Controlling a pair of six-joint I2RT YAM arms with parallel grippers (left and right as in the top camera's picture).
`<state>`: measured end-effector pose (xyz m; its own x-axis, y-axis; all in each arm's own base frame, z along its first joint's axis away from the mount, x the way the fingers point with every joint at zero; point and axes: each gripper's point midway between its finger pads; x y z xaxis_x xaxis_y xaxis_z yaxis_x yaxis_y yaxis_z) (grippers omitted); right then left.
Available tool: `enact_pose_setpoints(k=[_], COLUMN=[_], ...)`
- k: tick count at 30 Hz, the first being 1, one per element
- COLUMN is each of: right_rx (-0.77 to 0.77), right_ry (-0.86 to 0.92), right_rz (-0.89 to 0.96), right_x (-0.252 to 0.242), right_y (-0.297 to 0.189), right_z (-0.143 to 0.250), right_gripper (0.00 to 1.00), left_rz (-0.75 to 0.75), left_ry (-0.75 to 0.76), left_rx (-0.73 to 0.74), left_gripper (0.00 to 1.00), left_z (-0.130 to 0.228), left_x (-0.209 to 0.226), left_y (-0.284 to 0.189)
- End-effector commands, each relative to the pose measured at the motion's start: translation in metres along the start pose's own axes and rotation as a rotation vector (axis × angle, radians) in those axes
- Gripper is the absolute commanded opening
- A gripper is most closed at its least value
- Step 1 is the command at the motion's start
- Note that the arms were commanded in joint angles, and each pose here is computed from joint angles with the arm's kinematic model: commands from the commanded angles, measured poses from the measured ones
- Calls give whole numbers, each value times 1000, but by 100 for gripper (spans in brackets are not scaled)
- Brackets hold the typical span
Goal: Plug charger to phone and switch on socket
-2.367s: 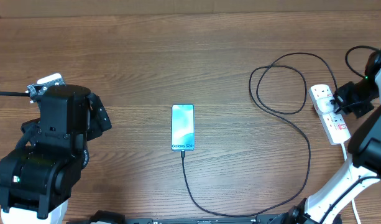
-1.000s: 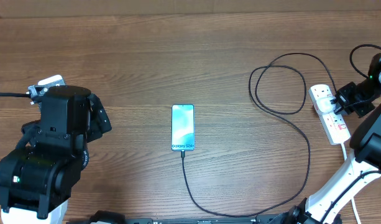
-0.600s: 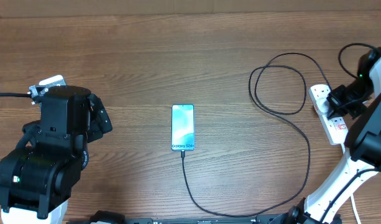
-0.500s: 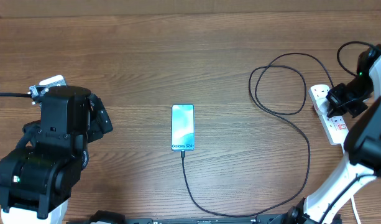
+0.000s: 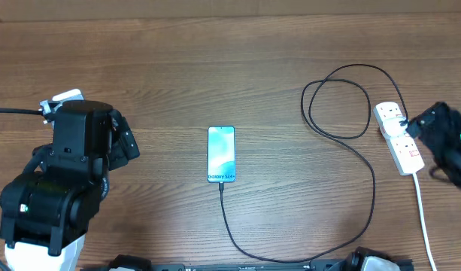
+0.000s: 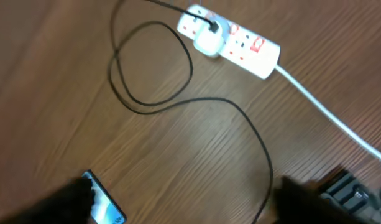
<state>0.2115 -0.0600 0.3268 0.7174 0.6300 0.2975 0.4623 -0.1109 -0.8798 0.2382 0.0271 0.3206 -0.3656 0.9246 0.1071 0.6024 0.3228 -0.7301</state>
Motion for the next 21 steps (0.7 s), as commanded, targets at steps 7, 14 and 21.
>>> enact_pose_setpoints(k=[7, 14, 21], right_rx=[-194, -257, -237], right_ry=[-32, -60, -120], right_rz=[-187, -148, -142], right_x=[-11, -22, -26], right_y=[-69, -76, -68], right_z=[32, 29, 39], right_gripper=[100, 100, 100], left_rz=[-11, -20, -33], left_ry=[-12, -1, 15], left_rx=[31, 52, 82], left_gripper=[100, 100, 100], left_z=[2, 2, 3], left_x=[-4, -7, -12], left_y=[9, 16, 26])
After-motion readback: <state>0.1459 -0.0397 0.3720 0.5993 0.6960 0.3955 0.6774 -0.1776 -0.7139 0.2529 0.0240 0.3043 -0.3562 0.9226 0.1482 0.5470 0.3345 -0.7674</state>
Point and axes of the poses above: each gripper's point midway between its finger pads, its own y axis out along the fingers, its own x axis along the line the jaws close on, z = x × y, and after that the axes turned 5 degrees about y, right-handed
